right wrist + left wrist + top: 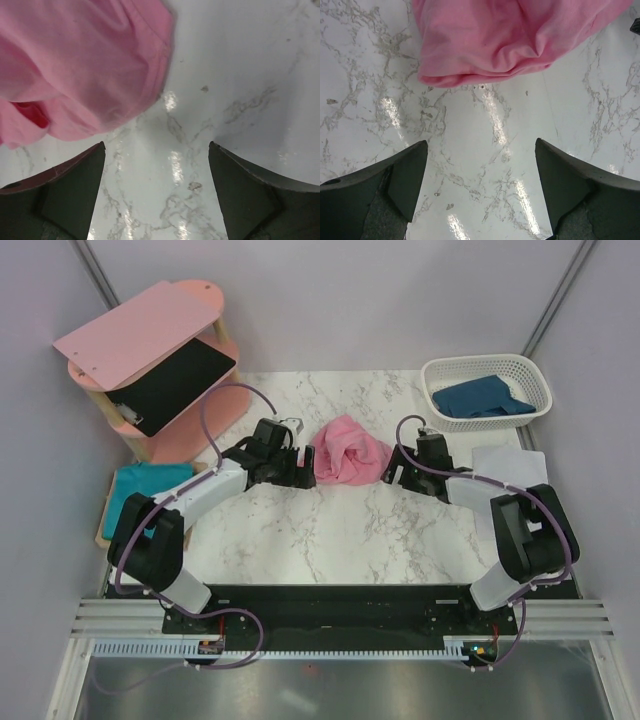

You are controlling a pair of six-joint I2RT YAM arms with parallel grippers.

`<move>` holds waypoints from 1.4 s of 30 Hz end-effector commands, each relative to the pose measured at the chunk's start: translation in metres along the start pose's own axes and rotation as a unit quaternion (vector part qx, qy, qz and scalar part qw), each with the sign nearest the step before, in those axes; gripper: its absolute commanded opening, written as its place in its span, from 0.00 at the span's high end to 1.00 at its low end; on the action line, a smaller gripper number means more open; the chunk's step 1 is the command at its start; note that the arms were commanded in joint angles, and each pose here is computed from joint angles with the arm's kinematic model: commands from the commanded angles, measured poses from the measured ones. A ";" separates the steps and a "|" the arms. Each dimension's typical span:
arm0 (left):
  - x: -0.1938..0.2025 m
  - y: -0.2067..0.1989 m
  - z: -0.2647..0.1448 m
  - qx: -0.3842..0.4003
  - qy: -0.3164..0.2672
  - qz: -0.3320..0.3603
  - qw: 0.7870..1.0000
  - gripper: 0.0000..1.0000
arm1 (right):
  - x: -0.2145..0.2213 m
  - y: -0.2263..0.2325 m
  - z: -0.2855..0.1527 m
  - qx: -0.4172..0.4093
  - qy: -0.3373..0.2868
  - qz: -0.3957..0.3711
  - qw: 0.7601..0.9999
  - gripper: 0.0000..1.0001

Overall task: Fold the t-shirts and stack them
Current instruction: Flatten out the tshirt

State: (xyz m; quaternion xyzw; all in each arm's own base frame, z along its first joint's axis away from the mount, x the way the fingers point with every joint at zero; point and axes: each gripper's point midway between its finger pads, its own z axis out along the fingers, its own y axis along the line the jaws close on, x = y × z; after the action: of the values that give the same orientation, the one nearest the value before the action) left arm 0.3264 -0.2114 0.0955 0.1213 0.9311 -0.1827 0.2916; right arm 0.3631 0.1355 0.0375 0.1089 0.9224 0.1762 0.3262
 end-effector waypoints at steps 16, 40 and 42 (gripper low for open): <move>-0.013 -0.014 -0.024 -0.004 -0.061 0.003 0.998 0.05 | 0.013 0.087 0.052 -0.080 0.007 -0.004 0.997 0.99; -0.054 -0.031 -0.098 0.011 -0.143 0.021 0.989 0.04 | -0.182 0.200 -0.199 -0.108 -0.189 -0.171 0.961 1.00; -0.052 -0.030 -0.099 0.010 -0.144 0.020 0.989 0.04 | -0.172 0.205 -0.186 -0.126 -0.176 -0.172 0.961 1.00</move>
State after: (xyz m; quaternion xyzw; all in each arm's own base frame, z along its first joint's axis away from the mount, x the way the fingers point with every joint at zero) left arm 0.3068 -0.2002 0.1760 0.1112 0.8959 -0.1849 0.3884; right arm 0.4001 0.1962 0.3947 -0.0211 0.7991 0.1753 0.5747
